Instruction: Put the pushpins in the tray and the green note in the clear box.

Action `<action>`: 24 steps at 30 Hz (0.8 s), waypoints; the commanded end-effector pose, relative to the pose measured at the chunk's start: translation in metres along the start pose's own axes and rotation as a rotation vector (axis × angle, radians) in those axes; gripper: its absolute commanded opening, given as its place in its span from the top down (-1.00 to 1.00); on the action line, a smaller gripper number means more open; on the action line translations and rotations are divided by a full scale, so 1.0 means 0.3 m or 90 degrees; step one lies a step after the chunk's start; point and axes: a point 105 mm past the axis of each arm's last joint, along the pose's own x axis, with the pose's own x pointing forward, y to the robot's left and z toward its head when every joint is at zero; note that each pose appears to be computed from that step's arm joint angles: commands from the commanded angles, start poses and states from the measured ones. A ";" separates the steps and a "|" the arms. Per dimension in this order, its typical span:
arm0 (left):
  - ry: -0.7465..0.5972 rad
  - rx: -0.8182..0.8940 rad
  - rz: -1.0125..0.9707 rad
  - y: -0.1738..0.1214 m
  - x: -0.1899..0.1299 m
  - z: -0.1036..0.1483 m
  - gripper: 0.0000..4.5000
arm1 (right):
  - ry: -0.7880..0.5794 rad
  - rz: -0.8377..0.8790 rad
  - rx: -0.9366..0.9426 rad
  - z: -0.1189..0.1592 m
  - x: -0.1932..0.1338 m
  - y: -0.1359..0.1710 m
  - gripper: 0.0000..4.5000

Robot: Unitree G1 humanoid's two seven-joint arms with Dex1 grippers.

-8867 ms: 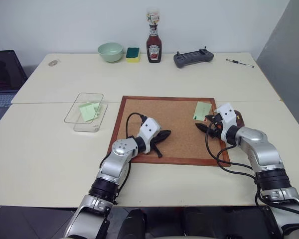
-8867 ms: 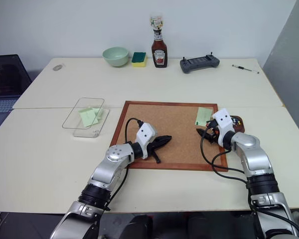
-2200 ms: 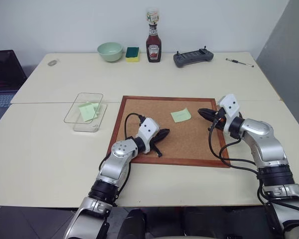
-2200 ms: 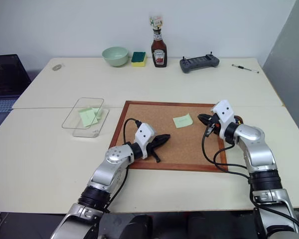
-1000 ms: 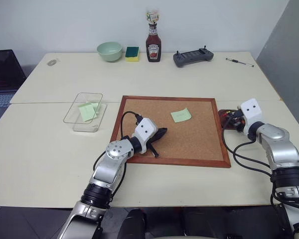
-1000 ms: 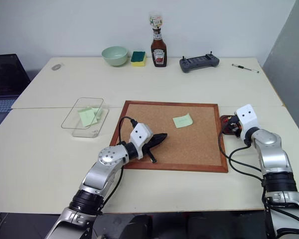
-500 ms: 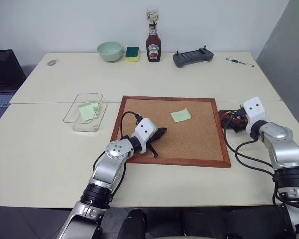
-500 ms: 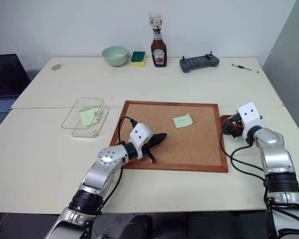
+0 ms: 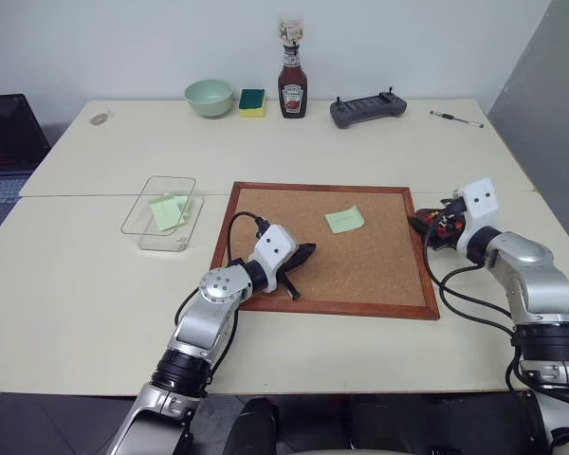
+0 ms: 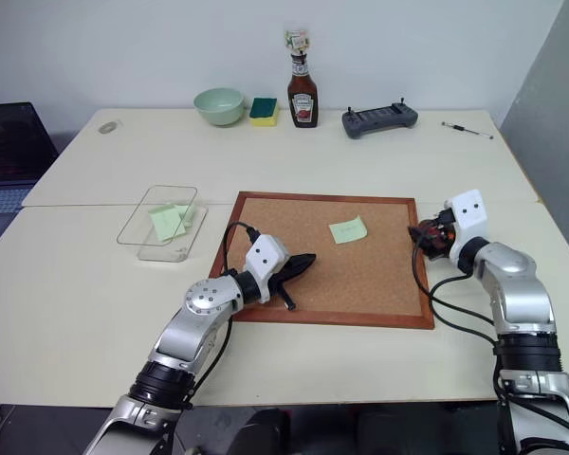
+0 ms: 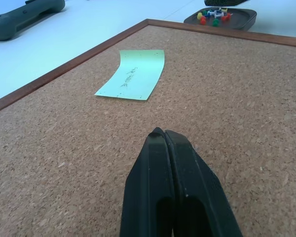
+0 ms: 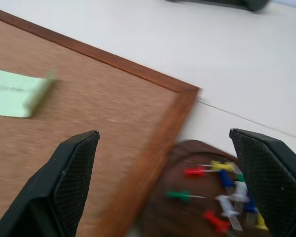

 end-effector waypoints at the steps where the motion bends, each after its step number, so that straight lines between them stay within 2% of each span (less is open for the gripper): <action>1: -0.017 0.014 0.015 0.024 -0.013 0.024 1.00 | -0.038 0.064 0.017 0.058 0.018 0.088 -1.00; 7: -0.016 -0.004 0.008 0.034 -0.037 0.029 1.00 | -0.035 0.097 0.028 0.047 0.073 0.177 -1.00; 17: -0.009 -0.011 -0.010 0.084 -0.118 0.089 0.17 | -0.036 0.102 0.055 0.032 0.155 0.229 -1.00; 21: -0.019 -0.002 0.041 0.125 -0.116 0.111 -0.20 | -0.040 0.093 0.070 0.031 0.186 0.226 -1.00; 24: -0.024 0.004 0.060 0.138 -0.111 0.119 -0.40 | -0.037 0.088 0.071 0.025 0.211 0.229 -1.00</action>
